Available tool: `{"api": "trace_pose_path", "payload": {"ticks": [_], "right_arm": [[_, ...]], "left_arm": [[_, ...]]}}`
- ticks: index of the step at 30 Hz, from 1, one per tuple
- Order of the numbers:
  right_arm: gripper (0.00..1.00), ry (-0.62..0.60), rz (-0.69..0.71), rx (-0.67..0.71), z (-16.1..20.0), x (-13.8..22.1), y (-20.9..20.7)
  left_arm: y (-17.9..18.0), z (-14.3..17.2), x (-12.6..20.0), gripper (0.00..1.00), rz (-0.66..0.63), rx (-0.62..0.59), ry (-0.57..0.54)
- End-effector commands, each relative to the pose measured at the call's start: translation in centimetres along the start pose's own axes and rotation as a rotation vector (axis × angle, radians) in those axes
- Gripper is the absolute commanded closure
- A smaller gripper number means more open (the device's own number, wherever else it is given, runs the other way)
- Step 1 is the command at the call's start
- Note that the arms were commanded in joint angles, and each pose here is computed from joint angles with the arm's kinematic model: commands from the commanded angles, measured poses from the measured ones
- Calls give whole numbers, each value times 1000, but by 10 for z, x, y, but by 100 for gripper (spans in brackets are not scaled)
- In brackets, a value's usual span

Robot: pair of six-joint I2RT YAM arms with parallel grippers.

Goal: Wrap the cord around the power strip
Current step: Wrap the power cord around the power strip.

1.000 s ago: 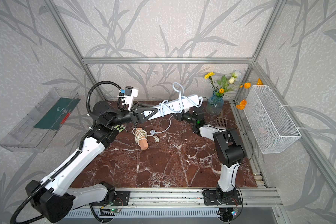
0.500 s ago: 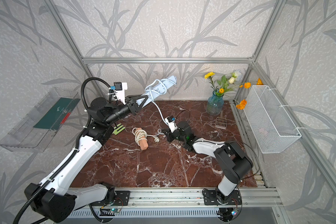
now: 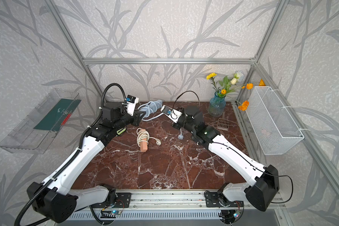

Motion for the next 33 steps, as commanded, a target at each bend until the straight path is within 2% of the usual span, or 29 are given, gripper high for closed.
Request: {"api": "trace_pose_path", "payload": {"ticks": [1,3,5,9,12,15,19,24,29,33], "right_arm": [[100,-16,105,188,-29,-9,-36],[100,-2,84,233,-34,-29,-45],[100,1,40,220,-29,-47,-55],[100,2,-100,50,8,-79,-75],[88,-50,-236,-125,33,-86,-81],[78,-55,-335,-233,60,-93,-75],[74,-99,-406,-388,87,-97,-73],[68,-151,-442,-527,105,-105,-60],[63,-188,-298,-682,132,-116,-47],[54,-177,-189,-754,149,-124,-19]], "left_arm": [[-22,17,9,100,150,-10,78],[-35,21,17,100,270,18,82],[-50,20,30,100,413,47,50],[-78,8,55,100,712,119,-10],[-92,-5,68,100,861,153,-51],[-102,-17,77,100,943,132,-62],[-111,-35,85,100,1023,126,-109],[-115,-57,93,100,1031,118,-187],[-115,-78,98,100,999,116,-283],[-111,-88,98,100,927,122,-358]]}}
Point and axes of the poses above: each gripper's point midway between its finger pads, its own x axis back along the fingers, its own y axis along the line the jaws close on, z = x × y, the point moved 7 cm from there along x, back along the fingers, and after that the axes turned 7 degrees about x, right-handed, at the moved point
